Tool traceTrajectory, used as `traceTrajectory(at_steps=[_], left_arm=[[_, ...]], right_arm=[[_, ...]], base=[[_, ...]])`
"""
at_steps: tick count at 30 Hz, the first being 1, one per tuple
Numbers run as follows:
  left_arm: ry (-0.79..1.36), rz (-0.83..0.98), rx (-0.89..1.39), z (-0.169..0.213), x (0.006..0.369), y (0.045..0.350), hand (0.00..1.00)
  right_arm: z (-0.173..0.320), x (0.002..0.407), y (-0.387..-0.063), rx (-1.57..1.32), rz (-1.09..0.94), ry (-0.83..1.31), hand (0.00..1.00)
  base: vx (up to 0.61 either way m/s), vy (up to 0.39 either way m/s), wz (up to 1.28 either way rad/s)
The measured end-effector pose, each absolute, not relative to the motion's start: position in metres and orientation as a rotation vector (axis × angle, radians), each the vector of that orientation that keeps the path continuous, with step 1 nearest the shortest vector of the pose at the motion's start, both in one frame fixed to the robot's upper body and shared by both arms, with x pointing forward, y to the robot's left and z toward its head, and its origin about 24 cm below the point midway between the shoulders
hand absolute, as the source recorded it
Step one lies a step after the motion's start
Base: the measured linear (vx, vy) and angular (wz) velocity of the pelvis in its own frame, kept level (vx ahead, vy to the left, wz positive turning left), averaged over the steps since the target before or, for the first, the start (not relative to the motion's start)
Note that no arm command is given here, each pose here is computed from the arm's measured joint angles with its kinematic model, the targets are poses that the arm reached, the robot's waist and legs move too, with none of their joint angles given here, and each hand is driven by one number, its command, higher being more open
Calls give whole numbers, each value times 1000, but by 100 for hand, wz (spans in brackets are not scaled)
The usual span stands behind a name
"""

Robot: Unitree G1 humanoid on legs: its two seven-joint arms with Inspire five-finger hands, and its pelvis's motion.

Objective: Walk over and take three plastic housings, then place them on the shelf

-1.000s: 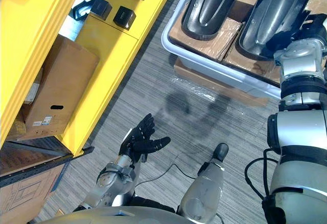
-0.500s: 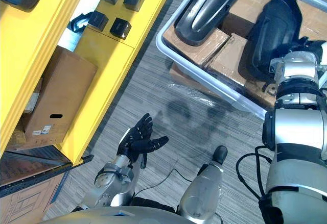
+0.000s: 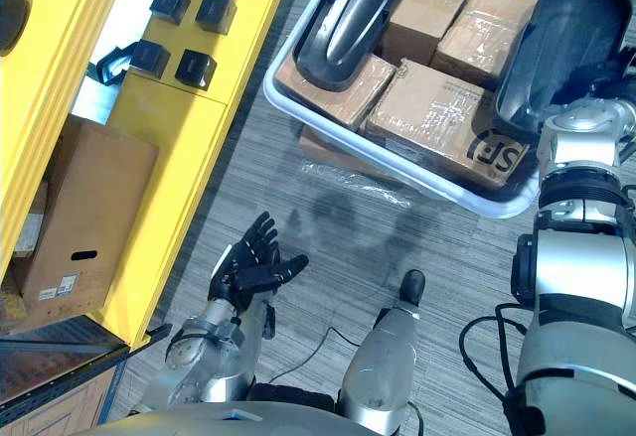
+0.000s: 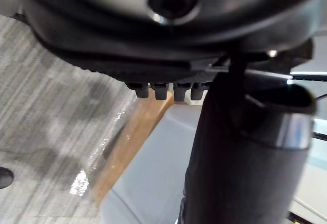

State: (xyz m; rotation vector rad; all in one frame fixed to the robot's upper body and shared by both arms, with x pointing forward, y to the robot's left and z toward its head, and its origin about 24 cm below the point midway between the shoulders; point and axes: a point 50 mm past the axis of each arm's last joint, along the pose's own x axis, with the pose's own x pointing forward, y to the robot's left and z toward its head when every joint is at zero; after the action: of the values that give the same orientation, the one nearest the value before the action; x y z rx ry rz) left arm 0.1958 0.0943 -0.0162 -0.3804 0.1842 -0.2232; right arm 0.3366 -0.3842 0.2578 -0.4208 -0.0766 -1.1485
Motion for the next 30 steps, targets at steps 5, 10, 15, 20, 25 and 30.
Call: traceTrajectory(at_steps=[5,10,15,20,25,30], left_arm=[[112,-205,-361,0,203,112,100],[108,-199,-274,4,206,132,100],[127,-232,-268,1,200,137,100],[57,-321,-311,21,199,128,100],[-101,-413,-441,58,215,113,100],[-11,-460,-586,60,223,92,100]], right_arm=[[260,329,-374,-437,-1121,-252,0],[208,327,-357,-407,-1057,-218,0],[160,317,-345,-454,-995,-146,0],[171,307,-332,-534,-920,-293,0],[179,304,-311,-649,-842,-443,0],[170,313,-260,-628,-682,-549,0]], base=[[6,-13,8],[1,-7,7],[7,-9,3],[13,0,-3],[18,1,-1],[-65,17,-9]])
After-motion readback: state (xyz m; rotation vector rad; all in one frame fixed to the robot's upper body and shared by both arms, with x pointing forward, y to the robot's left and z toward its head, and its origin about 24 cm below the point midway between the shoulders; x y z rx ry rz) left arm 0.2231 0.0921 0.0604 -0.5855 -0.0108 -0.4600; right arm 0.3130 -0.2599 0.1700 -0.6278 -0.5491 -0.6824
